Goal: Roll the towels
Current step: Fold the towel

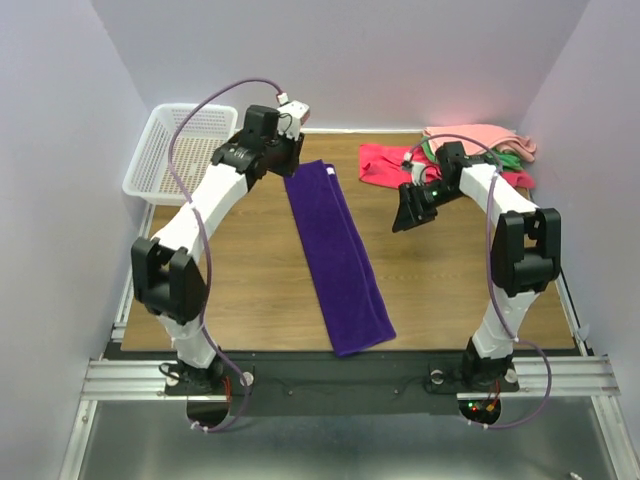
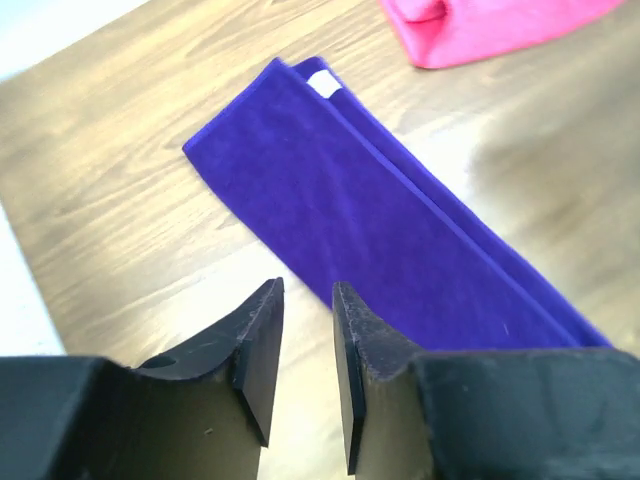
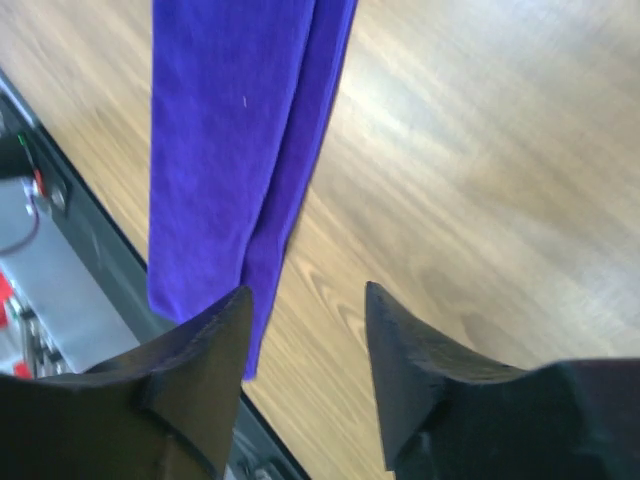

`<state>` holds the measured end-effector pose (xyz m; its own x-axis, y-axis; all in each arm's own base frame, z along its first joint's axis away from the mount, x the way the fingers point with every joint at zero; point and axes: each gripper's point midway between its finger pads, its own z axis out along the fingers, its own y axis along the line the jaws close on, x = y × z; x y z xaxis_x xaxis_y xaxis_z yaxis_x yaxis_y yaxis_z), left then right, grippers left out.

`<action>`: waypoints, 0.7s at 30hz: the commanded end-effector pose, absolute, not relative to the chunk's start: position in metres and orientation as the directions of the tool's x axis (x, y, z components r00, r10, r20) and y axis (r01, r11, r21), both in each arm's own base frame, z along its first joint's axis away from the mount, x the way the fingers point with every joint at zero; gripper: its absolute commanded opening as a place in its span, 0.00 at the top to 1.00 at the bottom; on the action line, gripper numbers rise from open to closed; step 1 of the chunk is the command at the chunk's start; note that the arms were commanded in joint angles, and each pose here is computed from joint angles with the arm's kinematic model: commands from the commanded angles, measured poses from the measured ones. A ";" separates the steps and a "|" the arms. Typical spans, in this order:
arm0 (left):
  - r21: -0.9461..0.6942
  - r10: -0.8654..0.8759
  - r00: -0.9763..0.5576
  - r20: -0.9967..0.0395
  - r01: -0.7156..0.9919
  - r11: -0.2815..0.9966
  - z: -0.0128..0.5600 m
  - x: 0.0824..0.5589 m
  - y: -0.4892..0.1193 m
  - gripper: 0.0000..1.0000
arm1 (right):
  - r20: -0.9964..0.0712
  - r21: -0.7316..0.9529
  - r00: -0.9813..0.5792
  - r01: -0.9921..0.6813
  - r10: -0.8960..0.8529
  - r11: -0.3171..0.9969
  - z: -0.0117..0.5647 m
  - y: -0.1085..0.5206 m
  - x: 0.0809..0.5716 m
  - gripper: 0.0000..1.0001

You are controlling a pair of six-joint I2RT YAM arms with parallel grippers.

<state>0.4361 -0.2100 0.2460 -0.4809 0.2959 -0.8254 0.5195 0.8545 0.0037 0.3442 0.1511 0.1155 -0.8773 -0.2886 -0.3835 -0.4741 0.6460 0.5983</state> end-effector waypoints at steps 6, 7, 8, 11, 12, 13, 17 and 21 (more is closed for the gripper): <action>-0.184 0.153 -0.728 -0.668 0.362 0.914 0.145 0.440 -0.232 0.62 | -0.426 0.603 -0.876 -0.460 -0.224 0.651 0.130 0.167 0.368 0.50; -0.170 0.139 -0.741 -0.657 0.325 0.931 0.135 0.445 -0.229 0.62 | -0.417 0.603 -0.879 -0.458 -0.231 0.654 0.126 0.166 0.364 0.50; -0.160 0.137 -0.747 -0.651 0.311 0.937 0.128 0.448 -0.229 0.64 | -0.422 0.599 -0.876 -0.463 -0.234 0.653 0.126 0.166 0.364 0.50; -0.155 0.149 -0.759 -0.634 0.314 0.937 0.114 0.457 -0.236 0.65 | -0.401 0.600 -0.883 -0.455 -0.245 0.658 0.117 0.164 0.356 0.51; -0.156 0.153 -0.754 -0.639 0.321 0.934 0.115 0.460 -0.240 0.65 | -0.389 0.602 -0.887 -0.448 -0.248 0.661 0.113 0.163 0.352 0.50; -0.155 0.155 -0.758 -0.633 0.321 0.934 0.110 0.461 -0.242 0.65 | -0.387 0.600 -0.886 -0.451 -0.253 0.660 0.112 0.162 0.350 0.51; -0.146 0.175 -0.806 -0.566 0.307 0.941 0.076 0.454 -0.248 0.65 | -0.376 0.585 -0.888 -0.449 -0.265 0.676 0.105 0.158 0.345 0.51; -0.132 0.183 -0.836 -0.516 0.289 0.948 0.051 0.446 -0.244 0.65 | -0.371 0.583 -0.889 -0.449 -0.270 0.677 0.103 0.157 0.343 0.50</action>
